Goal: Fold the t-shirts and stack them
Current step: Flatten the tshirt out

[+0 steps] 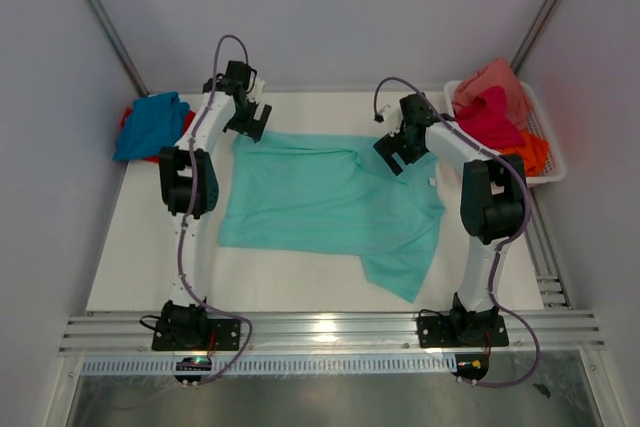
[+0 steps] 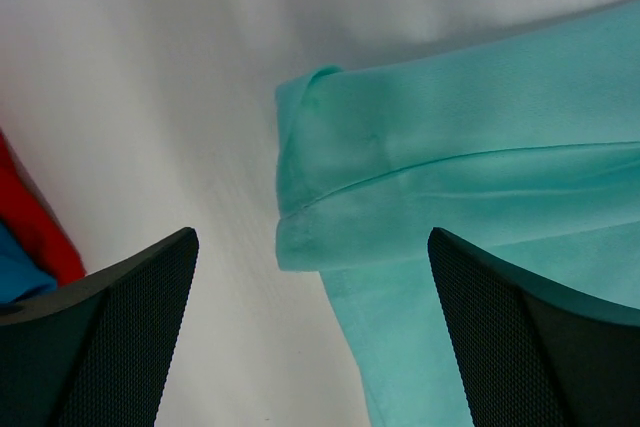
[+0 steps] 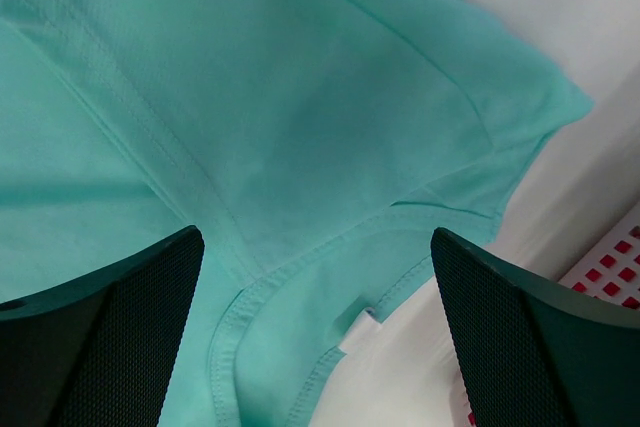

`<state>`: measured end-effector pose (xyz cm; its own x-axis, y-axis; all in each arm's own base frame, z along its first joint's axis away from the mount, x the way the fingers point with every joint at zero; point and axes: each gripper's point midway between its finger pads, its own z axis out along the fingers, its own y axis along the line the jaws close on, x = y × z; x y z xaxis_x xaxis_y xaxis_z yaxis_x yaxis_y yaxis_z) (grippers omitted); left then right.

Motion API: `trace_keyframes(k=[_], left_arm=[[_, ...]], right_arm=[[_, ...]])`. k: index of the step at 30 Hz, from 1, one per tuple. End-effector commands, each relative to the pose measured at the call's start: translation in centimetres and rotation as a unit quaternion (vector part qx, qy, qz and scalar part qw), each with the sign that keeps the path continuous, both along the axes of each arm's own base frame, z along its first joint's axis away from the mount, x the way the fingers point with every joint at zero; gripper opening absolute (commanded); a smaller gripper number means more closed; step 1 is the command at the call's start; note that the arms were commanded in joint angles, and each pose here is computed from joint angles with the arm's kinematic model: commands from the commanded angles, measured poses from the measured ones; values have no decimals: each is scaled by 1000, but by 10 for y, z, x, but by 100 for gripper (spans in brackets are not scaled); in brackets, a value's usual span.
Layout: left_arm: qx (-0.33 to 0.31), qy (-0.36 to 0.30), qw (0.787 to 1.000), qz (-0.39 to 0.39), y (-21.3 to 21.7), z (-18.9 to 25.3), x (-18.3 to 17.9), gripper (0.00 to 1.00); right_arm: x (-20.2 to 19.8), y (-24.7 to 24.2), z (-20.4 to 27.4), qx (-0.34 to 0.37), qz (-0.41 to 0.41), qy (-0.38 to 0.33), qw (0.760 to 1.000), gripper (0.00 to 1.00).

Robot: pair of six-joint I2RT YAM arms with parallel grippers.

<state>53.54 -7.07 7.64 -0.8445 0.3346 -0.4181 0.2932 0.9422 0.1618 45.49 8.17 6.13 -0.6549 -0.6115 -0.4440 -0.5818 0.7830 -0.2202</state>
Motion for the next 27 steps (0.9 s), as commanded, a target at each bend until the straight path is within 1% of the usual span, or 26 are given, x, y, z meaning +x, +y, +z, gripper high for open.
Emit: trace_keyframes(k=[1,4,9,14,17,19,22,24,25,26,27], left_arm=[[15,-70,997,13,16,42,21,99],[9,-84,996,42,32,45,28,99],[-6,-77,994,71,46,42,27,99],[-1,-79,994,76,56,43,27,99],[-2,-83,993,83,62,46,28,99],[-2,-81,993,84,63,46,28,99],[-5,-76,994,84,62,43,26,99],[-7,-76,993,85,61,43,26,99],[-7,-77,993,86,62,44,26,99],[-5,-78,993,87,62,45,26,99],[-5,-80,993,86,62,46,26,99]], right_arm=[[-4,3,12,9,9,-8,1000,99],[-8,2,6,9,-2,0,1000,99],[-9,7,11,26,-3,-5,1000,100],[-13,15,10,35,33,6,999,99],[-14,22,5,25,69,8,997,96],[-10,27,6,15,88,-2,996,96],[1,44,16,10,119,-29,992,99],[4,60,15,6,140,-33,990,100],[13,68,25,6,149,-46,988,99],[14,81,19,7,161,-42,986,100],[25,92,32,9,168,-59,984,99]])
